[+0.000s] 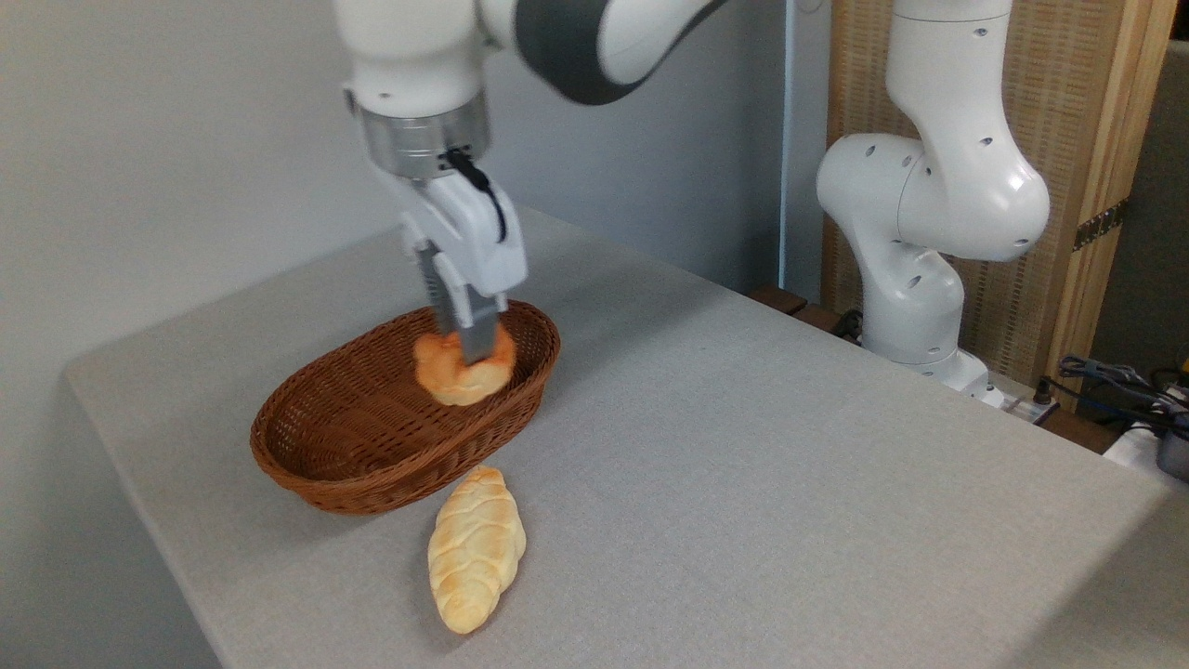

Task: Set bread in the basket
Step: 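Lift the round bun and carry it over the wicker basket, then lower the bun into the basket and open the gripper, then raise the open gripper up out of the basket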

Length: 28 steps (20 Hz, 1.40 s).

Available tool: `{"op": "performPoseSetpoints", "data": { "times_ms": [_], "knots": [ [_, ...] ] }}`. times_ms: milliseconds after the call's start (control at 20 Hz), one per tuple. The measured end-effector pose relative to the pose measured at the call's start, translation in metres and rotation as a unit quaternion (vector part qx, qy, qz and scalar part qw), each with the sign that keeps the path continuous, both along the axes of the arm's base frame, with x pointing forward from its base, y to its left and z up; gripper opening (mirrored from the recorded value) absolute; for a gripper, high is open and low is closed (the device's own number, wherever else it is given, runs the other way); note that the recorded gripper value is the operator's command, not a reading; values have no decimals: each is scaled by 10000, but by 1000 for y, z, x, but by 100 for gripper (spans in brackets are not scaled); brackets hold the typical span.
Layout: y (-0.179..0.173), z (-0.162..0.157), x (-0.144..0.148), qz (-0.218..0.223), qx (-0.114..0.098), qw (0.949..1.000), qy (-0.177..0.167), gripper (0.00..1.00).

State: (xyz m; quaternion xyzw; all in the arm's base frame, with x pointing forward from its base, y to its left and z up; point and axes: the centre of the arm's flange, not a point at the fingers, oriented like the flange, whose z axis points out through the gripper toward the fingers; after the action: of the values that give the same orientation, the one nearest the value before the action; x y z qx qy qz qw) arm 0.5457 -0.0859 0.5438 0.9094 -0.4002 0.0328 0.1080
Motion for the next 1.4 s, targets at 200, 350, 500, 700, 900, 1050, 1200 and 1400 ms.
{"op": "performPoseSetpoints", "data": {
  "times_ms": [200,350,500,700,900,1050,1200,1400],
  "knots": [
    [-51,-18,18,904,-109,9957,-174,100],
    [-64,-32,25,992,-74,9949,-180,100],
    [-65,-39,28,985,-23,9950,-161,100],
    [-65,-36,29,984,-25,9950,-188,100],
    [-62,-25,32,899,186,9950,-391,100],
    [-49,2,33,801,506,9947,-410,100],
    [-3,42,27,515,687,9962,-119,100],
    [59,74,18,568,742,9955,-180,100]
  ]
}}
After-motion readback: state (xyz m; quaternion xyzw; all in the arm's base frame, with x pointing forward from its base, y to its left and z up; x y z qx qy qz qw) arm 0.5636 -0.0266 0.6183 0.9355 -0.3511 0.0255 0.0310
